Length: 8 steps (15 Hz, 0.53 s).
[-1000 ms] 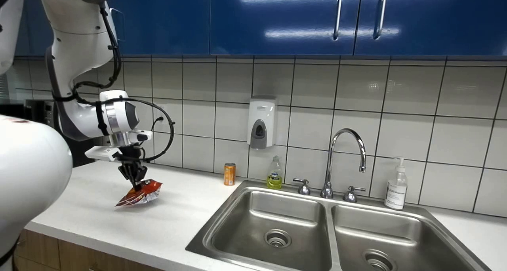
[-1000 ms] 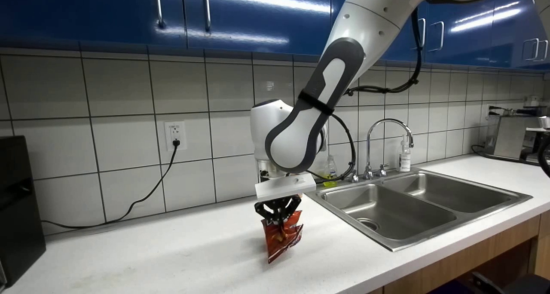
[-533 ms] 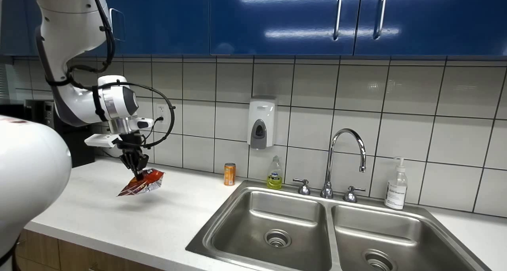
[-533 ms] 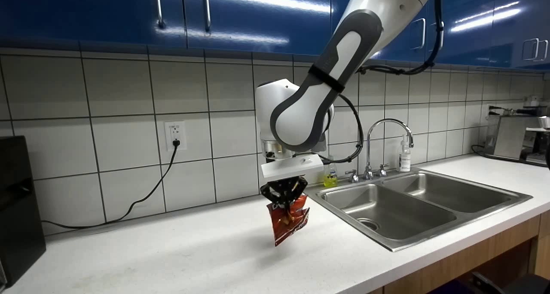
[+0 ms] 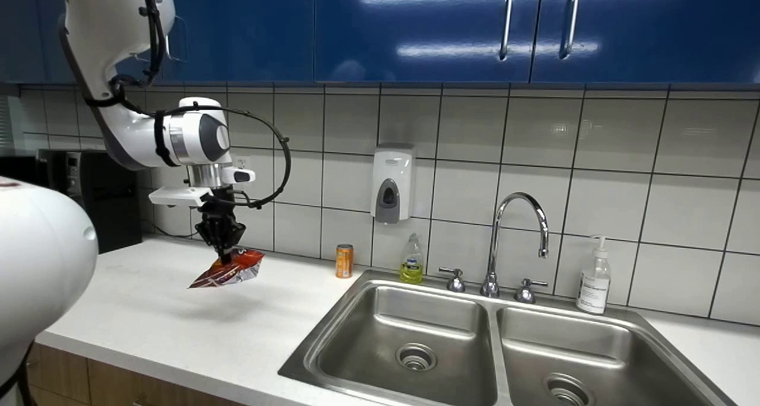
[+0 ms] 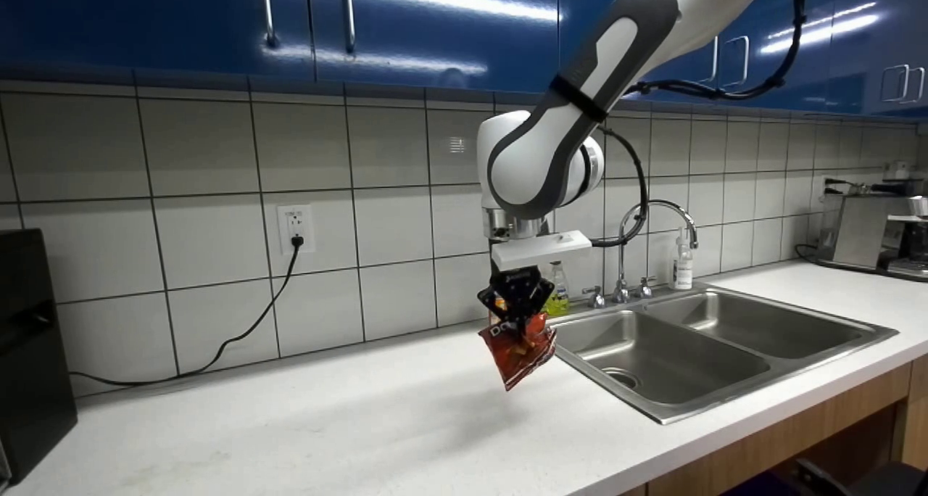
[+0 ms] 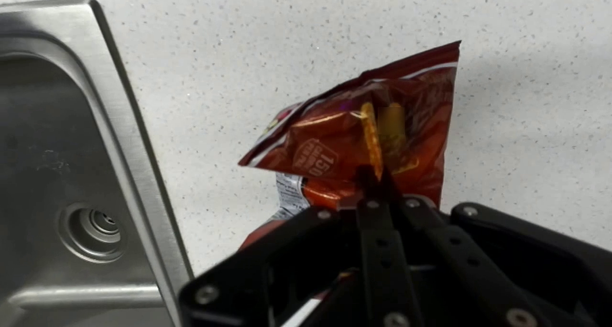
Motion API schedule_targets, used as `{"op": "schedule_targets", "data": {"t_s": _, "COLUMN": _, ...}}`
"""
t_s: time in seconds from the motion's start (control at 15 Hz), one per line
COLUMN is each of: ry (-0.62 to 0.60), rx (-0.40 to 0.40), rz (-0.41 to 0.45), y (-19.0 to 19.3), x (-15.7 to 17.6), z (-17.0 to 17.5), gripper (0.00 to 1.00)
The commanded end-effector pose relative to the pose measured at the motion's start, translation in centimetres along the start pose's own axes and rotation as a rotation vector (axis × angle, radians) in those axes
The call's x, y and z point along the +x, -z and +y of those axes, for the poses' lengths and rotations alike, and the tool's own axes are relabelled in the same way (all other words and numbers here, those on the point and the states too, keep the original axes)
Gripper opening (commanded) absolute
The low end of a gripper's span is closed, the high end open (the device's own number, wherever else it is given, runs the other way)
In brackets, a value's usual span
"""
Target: Put the Doritos packet in the sink on the left.
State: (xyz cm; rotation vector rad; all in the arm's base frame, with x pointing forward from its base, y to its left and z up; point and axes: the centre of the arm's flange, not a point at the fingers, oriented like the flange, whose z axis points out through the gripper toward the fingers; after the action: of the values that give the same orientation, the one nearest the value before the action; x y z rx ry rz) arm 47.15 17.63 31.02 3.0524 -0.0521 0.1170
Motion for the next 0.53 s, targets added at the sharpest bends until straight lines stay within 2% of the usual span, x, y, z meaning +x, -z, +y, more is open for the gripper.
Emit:
{"op": "schedule_targets", "data": {"t_s": 0.0, "ry": 0.041, "rx": 0.018, "rz": -0.033, "y": 1.8, "x": -0.6, "z": 4.5, "gripper": 0.0}}
{"op": "schedule_targets", "data": {"t_s": 0.47, "ry": -0.016, "rx": 0.005, "rz": -0.043, "y": 1.6, "x": -0.2, "z": 12.4, "gripper": 0.0}}
